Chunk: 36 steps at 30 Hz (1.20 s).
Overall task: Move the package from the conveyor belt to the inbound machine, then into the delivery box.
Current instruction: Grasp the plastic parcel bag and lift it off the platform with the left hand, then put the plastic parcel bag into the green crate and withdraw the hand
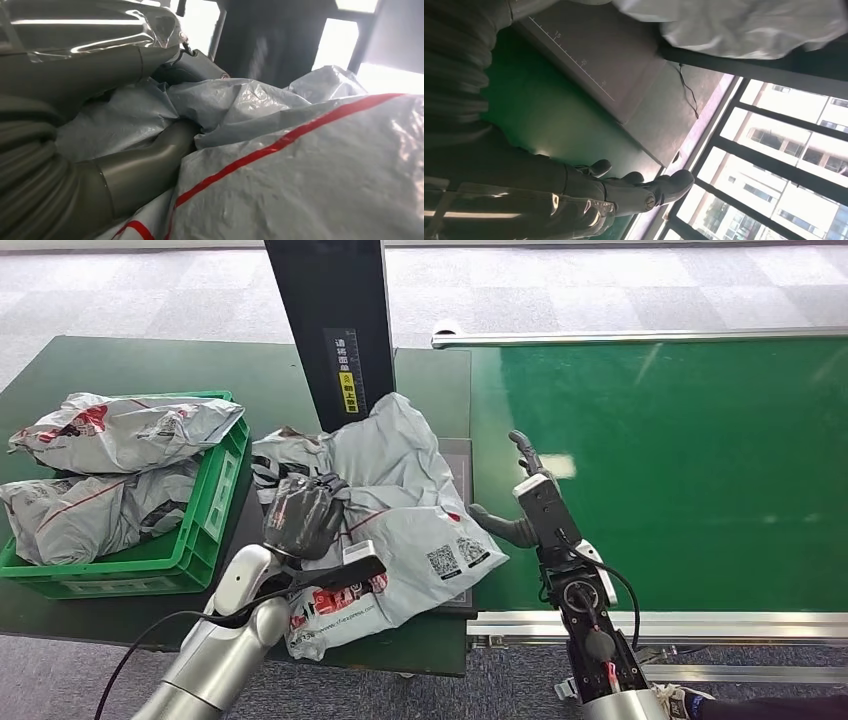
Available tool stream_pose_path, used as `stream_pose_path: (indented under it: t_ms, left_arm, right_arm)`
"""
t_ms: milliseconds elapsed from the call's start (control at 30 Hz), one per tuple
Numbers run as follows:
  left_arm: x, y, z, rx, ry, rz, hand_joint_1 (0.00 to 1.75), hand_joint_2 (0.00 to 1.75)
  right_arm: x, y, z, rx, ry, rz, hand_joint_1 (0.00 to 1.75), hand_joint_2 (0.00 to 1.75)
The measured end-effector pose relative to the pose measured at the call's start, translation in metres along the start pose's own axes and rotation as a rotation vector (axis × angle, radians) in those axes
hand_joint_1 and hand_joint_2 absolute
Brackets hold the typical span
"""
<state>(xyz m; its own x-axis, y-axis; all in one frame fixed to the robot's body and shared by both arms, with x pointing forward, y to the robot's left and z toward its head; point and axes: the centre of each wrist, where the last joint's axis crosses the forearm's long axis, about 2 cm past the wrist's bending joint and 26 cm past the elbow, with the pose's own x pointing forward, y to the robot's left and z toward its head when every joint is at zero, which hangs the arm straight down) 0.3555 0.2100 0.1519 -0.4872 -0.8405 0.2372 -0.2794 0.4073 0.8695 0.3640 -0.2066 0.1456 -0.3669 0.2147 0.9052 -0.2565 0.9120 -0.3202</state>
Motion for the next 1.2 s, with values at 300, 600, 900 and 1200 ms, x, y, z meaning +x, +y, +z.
stream_pose_path:
  t_ms: [300,600,900,1200]
  left_arm:
    - [-0.018,0.069,0.012,0.51,-0.121,-0.227,1.75,1.75]
    - [-0.101,0.135,0.03,0.615,0.201,-0.54,1.75,1.75]
    - [-0.214,0.182,0.0,0.54,0.724,-0.582,1.75,1.75]
    - [-0.272,0.205,0.008,0.278,1.142,-0.492,1.75,1.75]
  right_arm:
    - [-0.002,-0.004,0.003,-0.022,-0.002,0.006,0.0,1.75]
    - [0.0,0.006,0.012,-0.028,-0.012,0.015,0.0,1.75]
    - [0.011,0.024,0.007,0.02,-0.025,0.016,0.0,1.75]
    - [0.018,0.032,0.002,0.045,-0.041,0.01,0.0,1.75]
